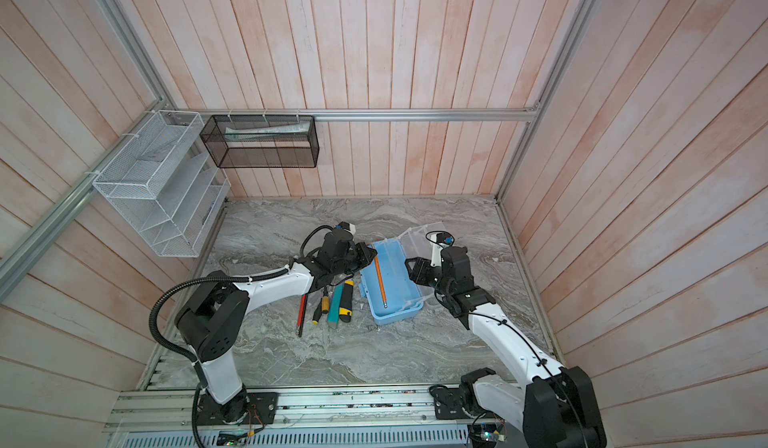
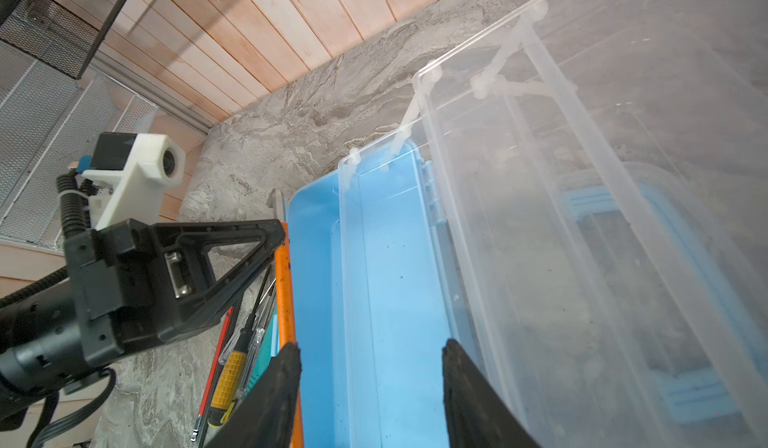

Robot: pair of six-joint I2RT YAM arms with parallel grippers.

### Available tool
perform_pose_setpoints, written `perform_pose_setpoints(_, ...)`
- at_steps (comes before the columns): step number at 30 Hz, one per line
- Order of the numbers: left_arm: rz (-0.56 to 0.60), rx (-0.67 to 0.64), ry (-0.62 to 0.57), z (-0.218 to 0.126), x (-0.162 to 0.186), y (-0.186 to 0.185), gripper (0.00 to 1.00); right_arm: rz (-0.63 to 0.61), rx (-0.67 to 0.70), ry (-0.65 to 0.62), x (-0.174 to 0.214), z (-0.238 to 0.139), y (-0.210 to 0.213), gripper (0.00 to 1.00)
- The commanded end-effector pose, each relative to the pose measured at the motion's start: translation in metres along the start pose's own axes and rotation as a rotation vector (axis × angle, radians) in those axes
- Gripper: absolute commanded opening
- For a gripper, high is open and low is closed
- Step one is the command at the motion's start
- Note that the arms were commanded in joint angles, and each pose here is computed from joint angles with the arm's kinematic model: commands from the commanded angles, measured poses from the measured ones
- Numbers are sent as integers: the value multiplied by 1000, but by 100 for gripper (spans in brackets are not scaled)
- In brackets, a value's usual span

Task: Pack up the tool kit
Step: 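Lift the orange-handled hex key with left gripper over the blue box, then lower the hex key into the blue box and open the left gripper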

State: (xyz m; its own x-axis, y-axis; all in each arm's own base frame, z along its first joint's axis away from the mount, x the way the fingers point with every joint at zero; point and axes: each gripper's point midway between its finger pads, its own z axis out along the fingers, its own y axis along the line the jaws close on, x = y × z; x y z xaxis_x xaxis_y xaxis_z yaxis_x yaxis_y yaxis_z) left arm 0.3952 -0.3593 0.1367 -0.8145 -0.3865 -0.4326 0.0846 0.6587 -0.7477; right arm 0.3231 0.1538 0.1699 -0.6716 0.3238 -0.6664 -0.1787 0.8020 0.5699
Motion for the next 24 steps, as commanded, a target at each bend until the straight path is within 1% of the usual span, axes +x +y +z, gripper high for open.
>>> perform_pose_setpoints(1,21,2,24,8,3,-5,0,-6,-17,1,2,0,1,54)
perform_pose_setpoints(6,57,-84,60,15,8,12,0,2,-13,0,4,-1,-1,54)
perform_pose_setpoints(13,107,-156,70,20,-2,27,0,9,-9,-6,5,-2,-3,55)
perform_pose_setpoints(16,122,-171,79,24,-11,35,2,11,-5,1,7,0,-4,57)
perform_pose_setpoints(19,133,-178,94,30,-20,43,2,12,-1,3,7,1,-5,57)
perform_pose_setpoints(24,173,-186,136,41,-22,51,2,8,2,0,6,1,-6,57)
